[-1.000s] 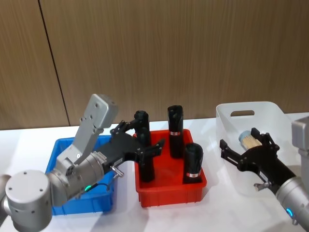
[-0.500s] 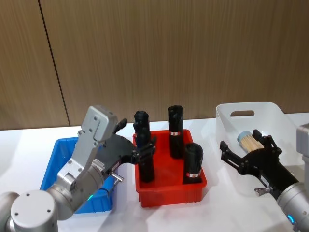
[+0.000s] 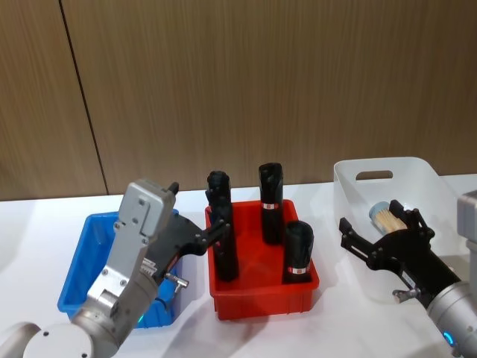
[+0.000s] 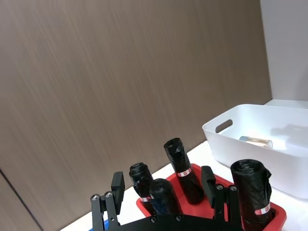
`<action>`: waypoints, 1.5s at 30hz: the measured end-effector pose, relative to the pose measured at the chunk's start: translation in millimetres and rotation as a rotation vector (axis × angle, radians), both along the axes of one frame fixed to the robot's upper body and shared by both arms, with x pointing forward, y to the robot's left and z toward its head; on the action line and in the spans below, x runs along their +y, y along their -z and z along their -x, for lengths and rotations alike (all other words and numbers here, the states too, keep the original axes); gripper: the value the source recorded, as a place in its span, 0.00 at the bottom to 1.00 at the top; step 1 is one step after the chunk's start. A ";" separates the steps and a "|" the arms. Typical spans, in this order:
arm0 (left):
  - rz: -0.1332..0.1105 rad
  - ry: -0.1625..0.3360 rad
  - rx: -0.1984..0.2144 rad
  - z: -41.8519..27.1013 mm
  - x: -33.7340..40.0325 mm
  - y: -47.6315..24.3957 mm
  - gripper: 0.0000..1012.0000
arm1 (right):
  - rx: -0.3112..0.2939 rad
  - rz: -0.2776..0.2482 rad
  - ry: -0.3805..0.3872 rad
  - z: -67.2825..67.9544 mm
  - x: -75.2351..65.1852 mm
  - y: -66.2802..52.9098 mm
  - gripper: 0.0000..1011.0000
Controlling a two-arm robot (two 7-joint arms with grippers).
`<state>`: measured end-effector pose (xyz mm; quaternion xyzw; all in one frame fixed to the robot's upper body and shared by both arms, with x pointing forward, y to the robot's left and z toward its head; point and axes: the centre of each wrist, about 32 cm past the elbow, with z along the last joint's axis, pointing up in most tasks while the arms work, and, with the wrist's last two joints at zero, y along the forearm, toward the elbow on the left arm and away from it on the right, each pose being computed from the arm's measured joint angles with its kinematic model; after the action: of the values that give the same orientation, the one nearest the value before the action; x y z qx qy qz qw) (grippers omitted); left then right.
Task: Pick the cotton swabs from the blue box and place them into the white box.
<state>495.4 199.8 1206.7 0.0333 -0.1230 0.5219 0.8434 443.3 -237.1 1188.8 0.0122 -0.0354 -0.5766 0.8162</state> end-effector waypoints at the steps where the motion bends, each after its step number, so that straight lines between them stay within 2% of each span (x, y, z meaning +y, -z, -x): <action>1: 0.002 -0.006 -0.005 1.2 -0.5 0.7 0.99 | 0.000 0.000 0.000 0.0 0.0 0.0 0.99; 8: 0.005 -0.019 -0.013 3.6 -1.5 2.2 0.99 | 0.000 0.000 0.000 0.0 0.0 0.1 0.99; 29: 0.006 -0.021 -0.013 3.3 -1.4 2.2 0.99 | 0.005 0.004 -0.014 -2.1 -1.4 1.0 0.99; 37: 0.006 -0.021 -0.012 3.3 -1.4 2.2 0.99 | 0.031 0.017 -0.060 -8.2 -5.1 2.5 0.99; 45: 0.006 -0.020 -0.012 3.3 -1.4 2.2 0.99 | 0.089 0.033 -0.138 -19.8 -9.5 2.7 0.99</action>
<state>492.0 198.4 1204.4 0.0289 -0.1264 0.5311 0.8374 463.0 -246.6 1186.1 -0.0243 -0.0074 -0.5181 0.8550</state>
